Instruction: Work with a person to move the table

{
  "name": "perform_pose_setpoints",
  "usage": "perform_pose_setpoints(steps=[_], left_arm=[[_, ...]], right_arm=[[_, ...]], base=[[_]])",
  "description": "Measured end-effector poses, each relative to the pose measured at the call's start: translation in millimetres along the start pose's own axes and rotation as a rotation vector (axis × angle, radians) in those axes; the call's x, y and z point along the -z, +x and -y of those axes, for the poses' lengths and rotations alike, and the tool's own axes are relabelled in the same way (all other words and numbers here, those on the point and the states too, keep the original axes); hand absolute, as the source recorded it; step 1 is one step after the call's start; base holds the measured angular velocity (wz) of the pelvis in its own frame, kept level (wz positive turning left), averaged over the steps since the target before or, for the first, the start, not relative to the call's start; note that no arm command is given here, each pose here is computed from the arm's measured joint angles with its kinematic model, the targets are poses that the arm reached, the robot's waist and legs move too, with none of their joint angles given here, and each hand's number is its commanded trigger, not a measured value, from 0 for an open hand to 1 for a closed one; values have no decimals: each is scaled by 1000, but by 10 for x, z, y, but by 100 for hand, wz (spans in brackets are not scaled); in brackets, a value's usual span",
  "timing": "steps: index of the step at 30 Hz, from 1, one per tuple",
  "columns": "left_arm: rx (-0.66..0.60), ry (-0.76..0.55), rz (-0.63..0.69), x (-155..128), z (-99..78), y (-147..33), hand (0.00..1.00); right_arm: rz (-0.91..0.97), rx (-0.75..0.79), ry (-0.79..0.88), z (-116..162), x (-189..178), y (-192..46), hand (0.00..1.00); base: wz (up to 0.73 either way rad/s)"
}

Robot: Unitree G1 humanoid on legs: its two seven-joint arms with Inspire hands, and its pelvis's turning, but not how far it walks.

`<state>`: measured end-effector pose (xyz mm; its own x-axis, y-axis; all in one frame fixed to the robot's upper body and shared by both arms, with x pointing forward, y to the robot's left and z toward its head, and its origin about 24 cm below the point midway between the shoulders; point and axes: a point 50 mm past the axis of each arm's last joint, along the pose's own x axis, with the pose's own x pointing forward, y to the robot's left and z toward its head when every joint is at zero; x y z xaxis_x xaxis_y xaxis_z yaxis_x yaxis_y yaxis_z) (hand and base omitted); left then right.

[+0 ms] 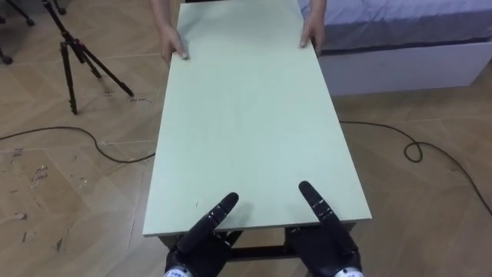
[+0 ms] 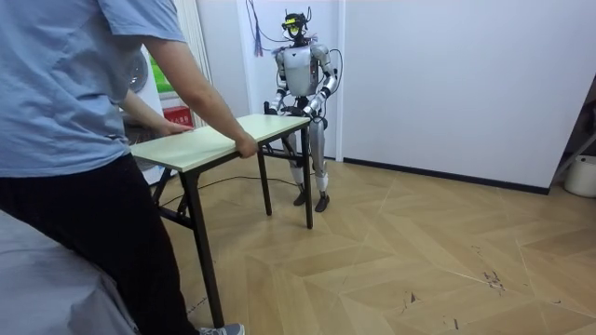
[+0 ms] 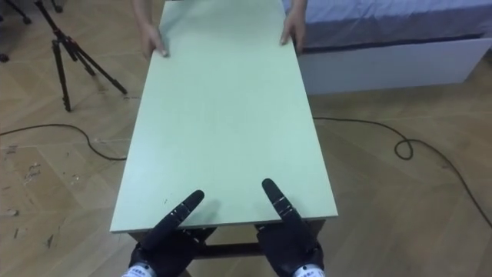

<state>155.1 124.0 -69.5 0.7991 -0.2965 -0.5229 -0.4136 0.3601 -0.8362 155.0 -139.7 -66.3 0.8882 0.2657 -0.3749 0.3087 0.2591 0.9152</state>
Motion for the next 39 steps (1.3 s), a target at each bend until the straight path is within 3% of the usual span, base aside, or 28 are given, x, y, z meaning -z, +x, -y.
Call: perform_pose_setpoints(steps=[25,26,27,28,29,39], left_arm=[[-58,-121,21,3,7,25,0],[-62,-121,21,4,4,24,25],[-66,-121,21,4,3,24,65],[-72,-121,22,1,-2,23,100],[-75,-122,23,-1,-3,23,100],[-82,-152,76,-76,4,20,100]], right_arm=[[80,49,102,-36,-18,41,0],[80,49,103,-36,-18,41,0],[80,49,103,-36,-17,41,0],[80,49,101,-36,-19,41,81],[80,49,101,-36,-18,41,100],[86,86,101,-7,-16,42,100]], base=[[0],[0],[0],[0],[0],[0]])
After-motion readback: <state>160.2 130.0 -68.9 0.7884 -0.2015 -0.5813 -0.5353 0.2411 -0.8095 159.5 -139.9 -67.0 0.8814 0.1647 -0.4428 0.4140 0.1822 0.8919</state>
